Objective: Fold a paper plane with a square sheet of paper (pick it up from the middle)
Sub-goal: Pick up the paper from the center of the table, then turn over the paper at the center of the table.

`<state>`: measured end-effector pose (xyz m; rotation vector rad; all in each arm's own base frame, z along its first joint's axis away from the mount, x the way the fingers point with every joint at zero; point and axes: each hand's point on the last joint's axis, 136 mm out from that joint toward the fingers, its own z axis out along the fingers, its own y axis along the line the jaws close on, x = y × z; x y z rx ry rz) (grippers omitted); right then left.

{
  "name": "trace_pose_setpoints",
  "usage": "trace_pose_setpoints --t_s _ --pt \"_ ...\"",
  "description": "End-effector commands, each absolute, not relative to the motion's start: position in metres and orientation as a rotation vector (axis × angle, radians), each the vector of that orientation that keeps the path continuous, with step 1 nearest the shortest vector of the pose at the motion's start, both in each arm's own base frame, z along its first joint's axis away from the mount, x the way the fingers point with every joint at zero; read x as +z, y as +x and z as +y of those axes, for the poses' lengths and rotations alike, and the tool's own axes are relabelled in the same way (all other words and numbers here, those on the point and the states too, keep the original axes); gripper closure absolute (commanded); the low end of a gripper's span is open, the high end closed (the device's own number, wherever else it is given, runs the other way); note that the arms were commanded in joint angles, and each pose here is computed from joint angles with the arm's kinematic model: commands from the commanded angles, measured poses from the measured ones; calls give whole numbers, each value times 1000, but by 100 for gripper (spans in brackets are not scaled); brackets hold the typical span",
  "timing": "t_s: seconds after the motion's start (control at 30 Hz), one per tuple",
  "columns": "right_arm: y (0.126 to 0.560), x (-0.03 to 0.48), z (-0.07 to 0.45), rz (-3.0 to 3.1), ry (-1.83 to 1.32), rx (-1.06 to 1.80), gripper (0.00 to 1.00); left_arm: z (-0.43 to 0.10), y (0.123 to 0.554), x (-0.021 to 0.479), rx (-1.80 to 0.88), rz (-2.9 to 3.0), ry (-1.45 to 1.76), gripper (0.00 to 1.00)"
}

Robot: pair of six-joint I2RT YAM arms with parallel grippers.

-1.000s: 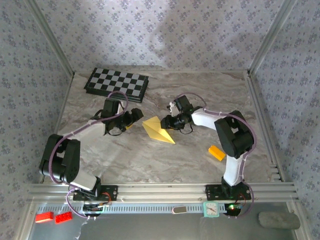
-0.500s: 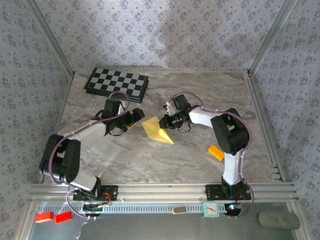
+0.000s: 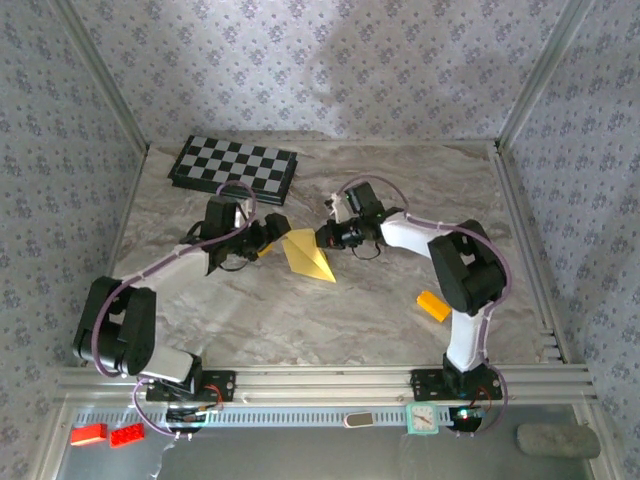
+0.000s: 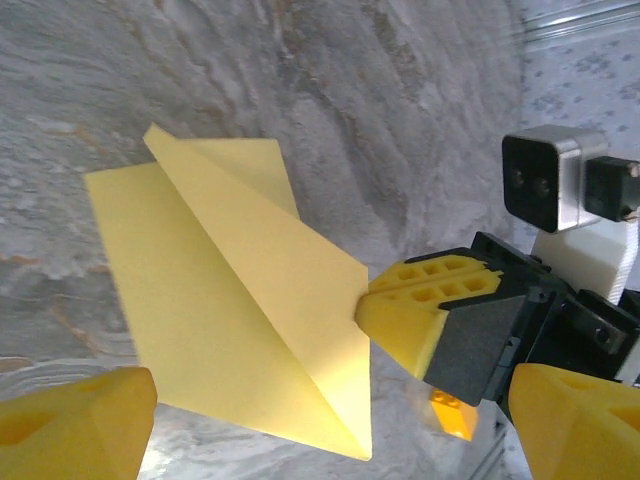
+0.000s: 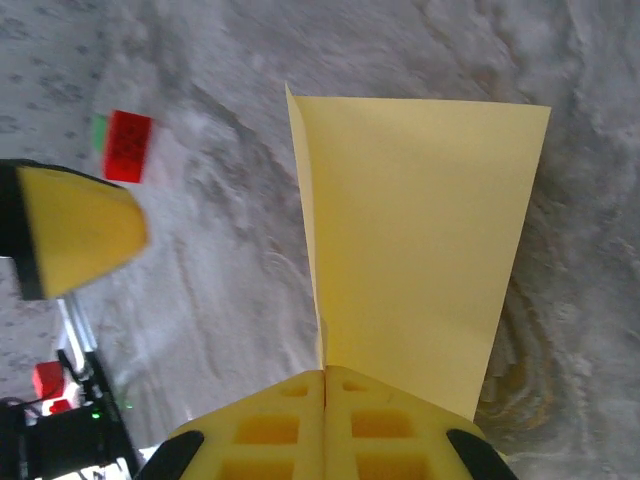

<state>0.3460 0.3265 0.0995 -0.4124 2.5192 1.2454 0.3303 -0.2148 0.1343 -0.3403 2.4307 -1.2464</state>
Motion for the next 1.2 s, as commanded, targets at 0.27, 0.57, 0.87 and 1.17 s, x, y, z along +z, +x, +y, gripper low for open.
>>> trace_pose_setpoints --t_s 0.27,0.57,0.87,1.17 --pt "355 215 337 2174 -251 1589 94 -265 314 211 -1591 2170 -144 15" --pt "357 254 331 2036 -183 1757 94 -271 310 236 -1660 2061 -64 35" --pt "356 268 330 1991 -176 1813 93 -275 313 249 -1707 1995 -34 56" --pt "359 273 326 1967 -150 1840 93 -274 314 253 -1711 1955 -28 70"
